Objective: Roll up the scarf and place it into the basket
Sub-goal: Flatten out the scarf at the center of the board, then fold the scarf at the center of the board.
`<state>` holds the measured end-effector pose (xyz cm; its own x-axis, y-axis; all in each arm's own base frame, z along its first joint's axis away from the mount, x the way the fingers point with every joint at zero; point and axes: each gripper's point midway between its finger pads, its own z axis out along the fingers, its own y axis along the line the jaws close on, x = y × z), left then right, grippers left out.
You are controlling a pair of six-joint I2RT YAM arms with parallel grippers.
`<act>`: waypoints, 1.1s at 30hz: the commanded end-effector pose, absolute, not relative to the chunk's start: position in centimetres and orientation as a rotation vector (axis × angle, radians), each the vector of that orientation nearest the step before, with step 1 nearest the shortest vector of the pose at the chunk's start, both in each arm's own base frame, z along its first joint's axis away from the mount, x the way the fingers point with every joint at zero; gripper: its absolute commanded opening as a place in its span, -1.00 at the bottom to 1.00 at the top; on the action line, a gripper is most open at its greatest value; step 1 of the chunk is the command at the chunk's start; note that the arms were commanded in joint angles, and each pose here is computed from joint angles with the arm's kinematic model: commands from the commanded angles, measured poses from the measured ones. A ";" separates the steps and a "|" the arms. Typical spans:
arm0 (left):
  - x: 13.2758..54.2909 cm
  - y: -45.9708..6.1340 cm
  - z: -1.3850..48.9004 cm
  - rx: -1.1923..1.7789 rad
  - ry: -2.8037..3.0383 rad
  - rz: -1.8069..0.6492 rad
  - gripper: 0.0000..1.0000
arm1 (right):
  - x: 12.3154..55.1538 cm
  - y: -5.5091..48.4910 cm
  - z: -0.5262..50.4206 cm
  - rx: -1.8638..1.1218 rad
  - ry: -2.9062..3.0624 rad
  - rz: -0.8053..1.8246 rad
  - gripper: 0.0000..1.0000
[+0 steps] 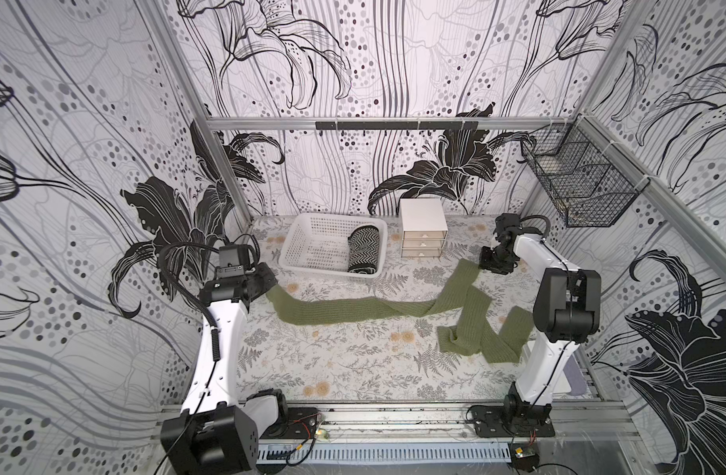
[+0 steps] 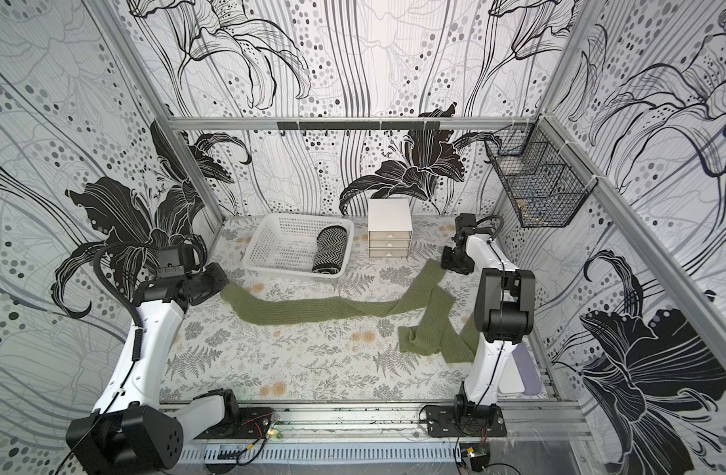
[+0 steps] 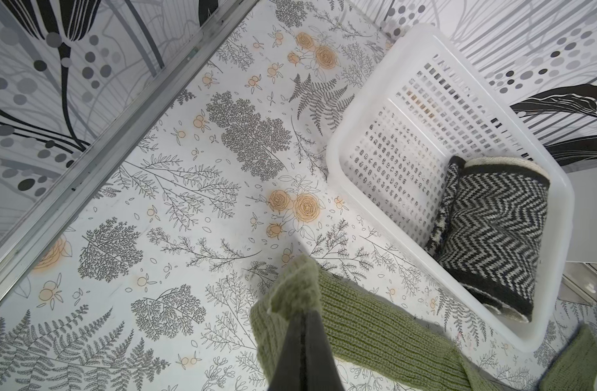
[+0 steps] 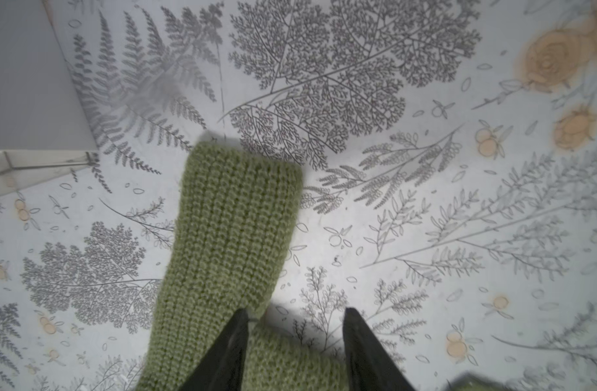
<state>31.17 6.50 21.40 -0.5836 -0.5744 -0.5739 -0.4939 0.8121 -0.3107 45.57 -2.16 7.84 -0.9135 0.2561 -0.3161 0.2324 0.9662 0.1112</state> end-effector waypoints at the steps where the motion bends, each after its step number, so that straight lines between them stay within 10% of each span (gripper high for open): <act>1: 32.0 6.4 21.7 -0.771 2.269 -0.191 -1.00 | 48.0 -1.7 5.9 0.307 2.778 0.161 -0.03; 12: 31.8 6.5 21.4 -0.773 2.281 -0.180 -1.00 | 50.8 -1.0 1.7 0.306 2.846 0.118 -0.06; 16: 31.8 6.3 21.4 -0.771 2.286 -0.193 -1.00 | 49.2 -1.1 0.9 0.266 2.911 -0.063 -1.00; 33: 30.7 1.0 16.8 -0.729 2.415 -0.436 -1.00 | 43.8 -11.4 12.3 0.592 2.608 -0.306 -1.00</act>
<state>30.87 2.74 17.70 -0.6747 -0.5786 -0.4582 -0.4195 0.8114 -0.4070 44.58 -9.90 6.73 -0.8711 0.3405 -0.3539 0.3917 0.9164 -0.0824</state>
